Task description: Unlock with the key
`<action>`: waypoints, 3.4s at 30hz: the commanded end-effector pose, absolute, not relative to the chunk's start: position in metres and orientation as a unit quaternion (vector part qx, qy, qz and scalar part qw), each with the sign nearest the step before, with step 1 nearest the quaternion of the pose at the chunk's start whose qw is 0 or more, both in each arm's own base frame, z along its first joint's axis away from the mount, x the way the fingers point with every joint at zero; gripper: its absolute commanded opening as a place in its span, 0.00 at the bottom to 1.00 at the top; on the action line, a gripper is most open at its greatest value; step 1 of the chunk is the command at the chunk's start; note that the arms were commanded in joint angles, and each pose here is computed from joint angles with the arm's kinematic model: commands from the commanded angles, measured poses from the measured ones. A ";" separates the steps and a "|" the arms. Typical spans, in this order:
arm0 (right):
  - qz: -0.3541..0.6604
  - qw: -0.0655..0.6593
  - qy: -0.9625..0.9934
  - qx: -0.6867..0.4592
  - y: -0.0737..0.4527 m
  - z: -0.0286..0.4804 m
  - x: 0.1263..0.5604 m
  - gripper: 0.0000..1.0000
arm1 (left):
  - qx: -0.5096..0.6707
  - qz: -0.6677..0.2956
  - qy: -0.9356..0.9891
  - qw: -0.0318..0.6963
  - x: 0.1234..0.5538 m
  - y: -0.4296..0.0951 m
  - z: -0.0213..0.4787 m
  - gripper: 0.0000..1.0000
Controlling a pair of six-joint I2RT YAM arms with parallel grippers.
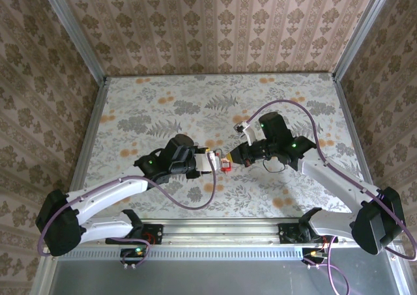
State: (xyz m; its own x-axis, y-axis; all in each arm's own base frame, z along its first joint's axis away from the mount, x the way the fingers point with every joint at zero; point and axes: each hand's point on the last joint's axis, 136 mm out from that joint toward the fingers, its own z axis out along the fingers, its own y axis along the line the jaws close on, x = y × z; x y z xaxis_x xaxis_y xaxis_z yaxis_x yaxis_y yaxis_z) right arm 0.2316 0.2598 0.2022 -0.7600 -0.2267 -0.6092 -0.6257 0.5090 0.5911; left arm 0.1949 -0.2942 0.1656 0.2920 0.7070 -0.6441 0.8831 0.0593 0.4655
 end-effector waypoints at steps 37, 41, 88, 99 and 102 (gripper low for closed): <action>0.456 0.183 0.850 -0.188 0.286 0.174 0.225 0.00 | 0.604 -0.196 0.536 0.557 0.191 -0.320 0.244 0.00; 0.489 0.169 0.839 -0.166 0.295 0.182 0.227 0.00 | 0.612 -0.156 0.526 0.569 0.191 -0.322 0.239 0.00; 0.444 0.109 0.851 -0.256 0.324 0.151 0.202 0.00 | 0.639 -0.165 0.467 0.588 0.161 -0.363 0.271 0.00; 0.500 0.130 0.829 -0.216 0.340 0.162 0.208 0.00 | 0.575 -0.233 0.446 0.645 0.153 -0.361 0.318 0.00; 0.482 0.132 0.843 -0.200 0.335 0.157 0.213 0.00 | 0.573 -0.246 0.438 0.648 0.148 -0.362 0.325 0.00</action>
